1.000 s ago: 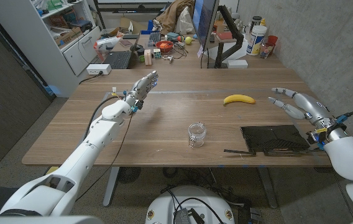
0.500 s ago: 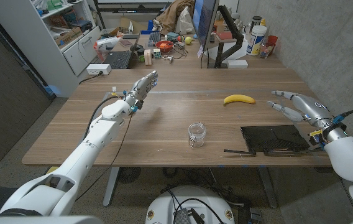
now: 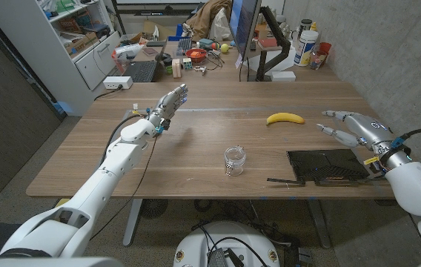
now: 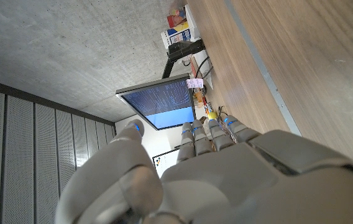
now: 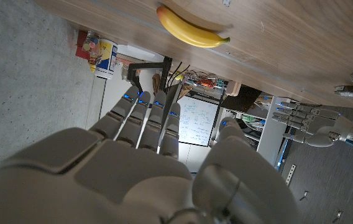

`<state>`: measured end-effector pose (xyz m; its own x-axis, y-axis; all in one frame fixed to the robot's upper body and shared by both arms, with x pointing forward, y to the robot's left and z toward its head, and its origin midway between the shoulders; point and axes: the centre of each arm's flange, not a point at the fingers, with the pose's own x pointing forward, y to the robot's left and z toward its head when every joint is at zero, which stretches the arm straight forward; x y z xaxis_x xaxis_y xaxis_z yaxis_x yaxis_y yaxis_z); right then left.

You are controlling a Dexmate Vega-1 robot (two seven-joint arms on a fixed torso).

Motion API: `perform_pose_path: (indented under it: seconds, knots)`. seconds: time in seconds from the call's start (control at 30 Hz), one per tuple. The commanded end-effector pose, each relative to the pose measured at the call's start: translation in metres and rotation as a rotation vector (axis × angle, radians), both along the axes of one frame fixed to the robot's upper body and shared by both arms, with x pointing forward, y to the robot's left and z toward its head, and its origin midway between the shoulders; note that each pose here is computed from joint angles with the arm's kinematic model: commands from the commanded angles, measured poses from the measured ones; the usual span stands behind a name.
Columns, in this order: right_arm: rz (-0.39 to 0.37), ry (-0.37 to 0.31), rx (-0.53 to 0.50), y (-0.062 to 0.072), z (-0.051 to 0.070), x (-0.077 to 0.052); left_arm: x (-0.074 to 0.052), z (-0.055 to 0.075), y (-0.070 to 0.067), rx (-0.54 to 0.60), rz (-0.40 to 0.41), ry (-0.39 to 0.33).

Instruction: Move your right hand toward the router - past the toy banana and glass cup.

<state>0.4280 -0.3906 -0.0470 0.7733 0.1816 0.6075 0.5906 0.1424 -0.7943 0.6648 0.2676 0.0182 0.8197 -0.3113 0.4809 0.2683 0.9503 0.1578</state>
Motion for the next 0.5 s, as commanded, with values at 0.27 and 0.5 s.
perform_pose_path:
  seconds: [0.27,0.5]
  knots:
    - [-0.026,0.048,-0.039,0.0029,-0.0098,0.0013,0.0007,0.0012,-0.0040,0.013,-0.007,-0.002]
    - [-0.019,0.058,-0.030,0.0027,-0.0148,0.0029,-0.0007,0.0019,-0.0050,0.016,-0.004,-0.002]
